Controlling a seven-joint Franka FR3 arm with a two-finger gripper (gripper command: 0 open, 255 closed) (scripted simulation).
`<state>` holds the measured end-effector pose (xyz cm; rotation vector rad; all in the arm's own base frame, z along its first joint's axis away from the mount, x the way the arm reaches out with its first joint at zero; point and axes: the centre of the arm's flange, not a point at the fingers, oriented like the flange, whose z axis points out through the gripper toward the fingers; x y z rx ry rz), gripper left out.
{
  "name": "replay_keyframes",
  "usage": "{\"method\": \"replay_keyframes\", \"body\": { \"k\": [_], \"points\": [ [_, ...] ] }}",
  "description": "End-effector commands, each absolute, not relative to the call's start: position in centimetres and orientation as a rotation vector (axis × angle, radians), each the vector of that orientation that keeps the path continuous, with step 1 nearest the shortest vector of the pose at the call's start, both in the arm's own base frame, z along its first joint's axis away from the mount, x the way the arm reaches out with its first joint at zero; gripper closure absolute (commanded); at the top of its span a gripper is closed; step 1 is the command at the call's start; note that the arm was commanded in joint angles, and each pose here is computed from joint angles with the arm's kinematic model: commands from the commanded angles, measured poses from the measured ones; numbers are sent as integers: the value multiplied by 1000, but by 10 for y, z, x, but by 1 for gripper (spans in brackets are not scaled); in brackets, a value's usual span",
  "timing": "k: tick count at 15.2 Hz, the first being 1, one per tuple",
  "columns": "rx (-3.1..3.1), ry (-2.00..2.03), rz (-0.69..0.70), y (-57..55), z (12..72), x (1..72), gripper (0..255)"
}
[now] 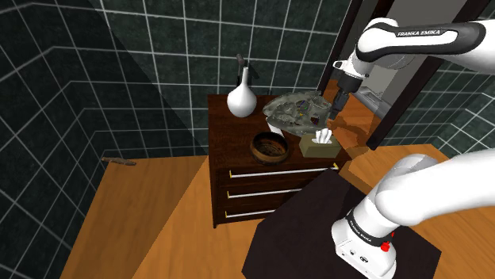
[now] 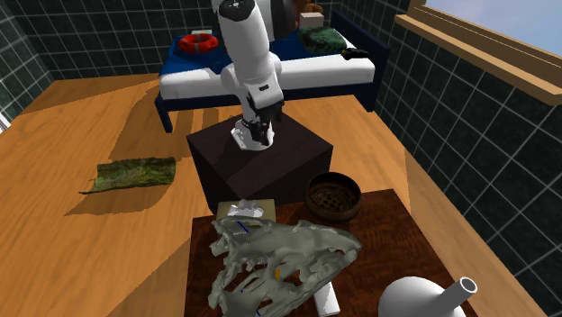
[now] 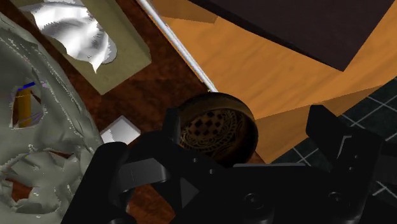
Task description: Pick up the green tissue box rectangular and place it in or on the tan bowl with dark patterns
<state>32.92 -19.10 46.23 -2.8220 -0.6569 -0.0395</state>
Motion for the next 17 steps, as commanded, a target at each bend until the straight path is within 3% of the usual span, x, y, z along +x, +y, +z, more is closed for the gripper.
{"method": "replay_keyframes", "body": {
  "k": [1, 17],
  "points": [
    [-2771, -696, -52, -219, 444, 335, 0],
    [-2402, -898, -128, -369, 283, 395, 0]
  ]
}}
